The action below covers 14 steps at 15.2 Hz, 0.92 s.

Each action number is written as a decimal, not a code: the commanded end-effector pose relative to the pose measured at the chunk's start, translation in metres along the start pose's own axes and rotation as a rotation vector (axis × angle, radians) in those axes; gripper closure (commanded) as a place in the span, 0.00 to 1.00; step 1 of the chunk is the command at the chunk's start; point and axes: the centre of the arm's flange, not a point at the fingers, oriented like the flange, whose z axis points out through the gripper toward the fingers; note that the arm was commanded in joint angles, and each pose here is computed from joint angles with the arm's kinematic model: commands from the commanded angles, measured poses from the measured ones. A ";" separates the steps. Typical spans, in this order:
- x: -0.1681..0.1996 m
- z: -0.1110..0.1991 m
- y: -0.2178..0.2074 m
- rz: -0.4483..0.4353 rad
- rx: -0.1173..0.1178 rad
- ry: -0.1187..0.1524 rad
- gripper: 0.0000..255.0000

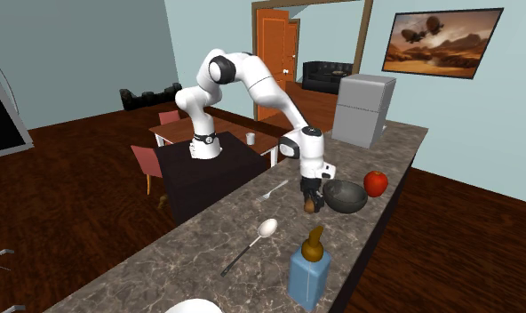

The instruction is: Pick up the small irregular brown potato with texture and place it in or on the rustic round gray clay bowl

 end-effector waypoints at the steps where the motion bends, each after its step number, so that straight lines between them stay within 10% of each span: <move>1: 0.000 -0.011 -0.001 0.000 0.000 0.000 1.00; 14: 0.007 -0.079 0.003 0.000 0.000 0.000 1.00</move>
